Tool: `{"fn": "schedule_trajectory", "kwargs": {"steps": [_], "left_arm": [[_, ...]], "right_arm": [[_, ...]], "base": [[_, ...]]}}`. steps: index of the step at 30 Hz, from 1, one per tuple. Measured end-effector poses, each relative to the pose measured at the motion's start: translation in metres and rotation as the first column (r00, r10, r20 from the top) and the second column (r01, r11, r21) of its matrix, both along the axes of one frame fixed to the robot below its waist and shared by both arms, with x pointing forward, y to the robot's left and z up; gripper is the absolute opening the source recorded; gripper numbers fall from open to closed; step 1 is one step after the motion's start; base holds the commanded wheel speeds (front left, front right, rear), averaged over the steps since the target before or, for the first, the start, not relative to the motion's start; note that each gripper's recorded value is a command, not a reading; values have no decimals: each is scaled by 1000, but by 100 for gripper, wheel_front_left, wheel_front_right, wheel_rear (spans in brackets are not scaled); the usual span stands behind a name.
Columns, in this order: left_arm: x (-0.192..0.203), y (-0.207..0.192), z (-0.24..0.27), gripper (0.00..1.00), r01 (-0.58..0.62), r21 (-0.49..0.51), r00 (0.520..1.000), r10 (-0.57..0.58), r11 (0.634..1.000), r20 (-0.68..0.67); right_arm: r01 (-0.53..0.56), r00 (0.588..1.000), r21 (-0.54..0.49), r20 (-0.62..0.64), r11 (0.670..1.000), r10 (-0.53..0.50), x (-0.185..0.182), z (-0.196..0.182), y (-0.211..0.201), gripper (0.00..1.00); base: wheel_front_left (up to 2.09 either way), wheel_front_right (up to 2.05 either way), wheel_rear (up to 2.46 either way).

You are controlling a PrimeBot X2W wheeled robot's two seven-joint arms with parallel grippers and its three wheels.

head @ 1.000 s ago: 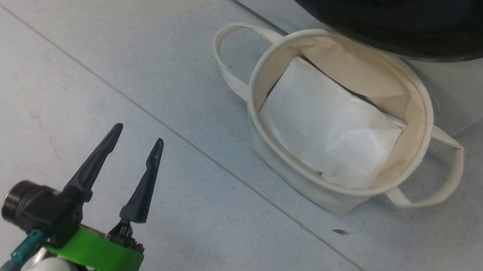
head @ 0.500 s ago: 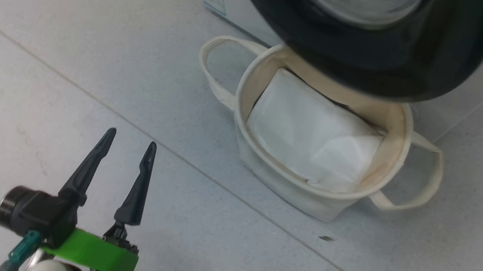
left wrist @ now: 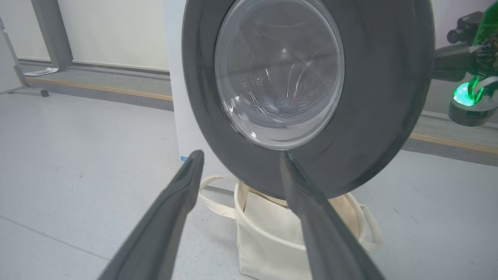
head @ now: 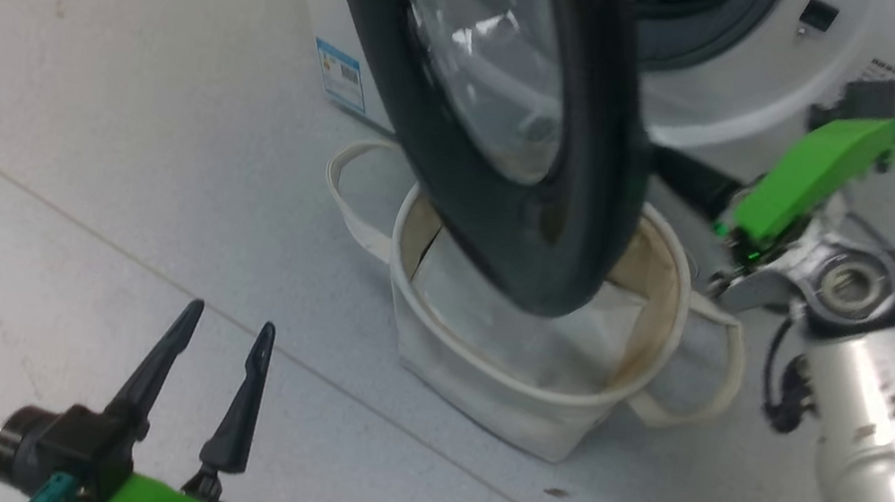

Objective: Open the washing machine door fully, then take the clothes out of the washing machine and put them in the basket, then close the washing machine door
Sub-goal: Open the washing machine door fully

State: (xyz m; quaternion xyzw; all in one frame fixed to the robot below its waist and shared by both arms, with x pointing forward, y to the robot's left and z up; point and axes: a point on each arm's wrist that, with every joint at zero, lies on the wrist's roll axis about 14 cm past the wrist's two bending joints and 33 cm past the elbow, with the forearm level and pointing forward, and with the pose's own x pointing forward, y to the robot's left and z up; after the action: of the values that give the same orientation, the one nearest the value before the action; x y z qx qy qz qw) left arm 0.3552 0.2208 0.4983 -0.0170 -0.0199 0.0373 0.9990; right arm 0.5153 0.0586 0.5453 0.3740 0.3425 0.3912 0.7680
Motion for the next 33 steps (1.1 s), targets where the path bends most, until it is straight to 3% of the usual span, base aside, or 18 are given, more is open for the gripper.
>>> {"fn": "schedule_trajectory", "kwargs": {"steps": [6,12,21,31,32,33], "left_arm": [[-21,3,-3,100,-20,-14,1000,20,1000,-8],[-44,12,5,100,-58,-19,998,59,998,20],[-79,32,14,100,-136,-20,989,137,991,61],[-83,31,14,100,-119,-12,991,120,993,67],[-82,30,14,100,-115,-12,991,116,993,68],[-81,30,15,100,-113,-10,991,113,994,70]], "right_arm": [[-98,995,7,31,995,98,-48,7,36,0],[-116,991,-13,64,993,117,-83,-4,68,0],[-228,973,134,62,964,222,-156,17,138,0],[-139,980,167,165,976,111,-152,40,137,0],[-122,981,172,170,977,93,-150,41,134,97],[-107,981,173,181,979,75,-147,42,131,97]], "base": [[0,0,0],[0,0,0],[0,0,0],[0,0,0],[0,0,0],[0,0,0]]}}
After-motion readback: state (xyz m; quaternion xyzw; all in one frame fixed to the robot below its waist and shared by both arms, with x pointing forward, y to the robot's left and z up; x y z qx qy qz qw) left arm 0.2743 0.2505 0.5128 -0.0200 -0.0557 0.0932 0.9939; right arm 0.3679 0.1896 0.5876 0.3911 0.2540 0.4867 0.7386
